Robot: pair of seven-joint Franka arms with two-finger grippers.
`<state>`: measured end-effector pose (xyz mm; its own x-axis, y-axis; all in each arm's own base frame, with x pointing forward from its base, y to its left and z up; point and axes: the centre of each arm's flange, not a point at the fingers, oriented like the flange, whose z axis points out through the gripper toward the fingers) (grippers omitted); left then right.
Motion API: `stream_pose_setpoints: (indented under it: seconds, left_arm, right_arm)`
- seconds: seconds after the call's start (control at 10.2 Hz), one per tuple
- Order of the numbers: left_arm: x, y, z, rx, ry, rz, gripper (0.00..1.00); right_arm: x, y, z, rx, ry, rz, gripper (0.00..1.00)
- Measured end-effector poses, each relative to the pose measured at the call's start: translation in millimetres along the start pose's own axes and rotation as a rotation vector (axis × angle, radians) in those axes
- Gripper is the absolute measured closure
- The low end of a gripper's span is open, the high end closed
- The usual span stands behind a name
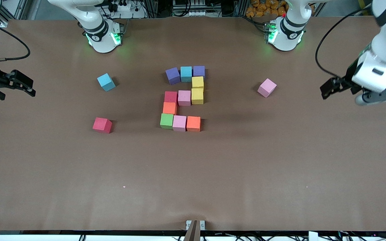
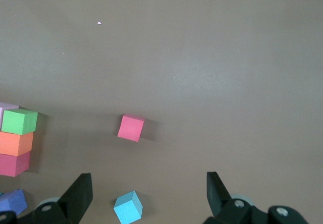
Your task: Form number 2 with 11 blocks
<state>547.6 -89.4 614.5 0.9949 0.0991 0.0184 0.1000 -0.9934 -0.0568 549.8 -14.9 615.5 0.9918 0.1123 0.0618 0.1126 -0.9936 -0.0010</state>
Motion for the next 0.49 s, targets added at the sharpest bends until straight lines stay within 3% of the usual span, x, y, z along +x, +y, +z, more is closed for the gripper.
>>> stream_pose_setpoints:
  seconds: [0.2,0.49]
  left_arm:
    - [-3,-3,-27,-0.027,0.016,0.087,0.0]
    - [-2,-9,-38,-0.036,0.032,0.104,0.0]
  right_arm:
    - [0,-1,1,0.001,-0.004,0.004,0.0]
    - [-2,0,1,0.001,-0.012,0.011,0.0]
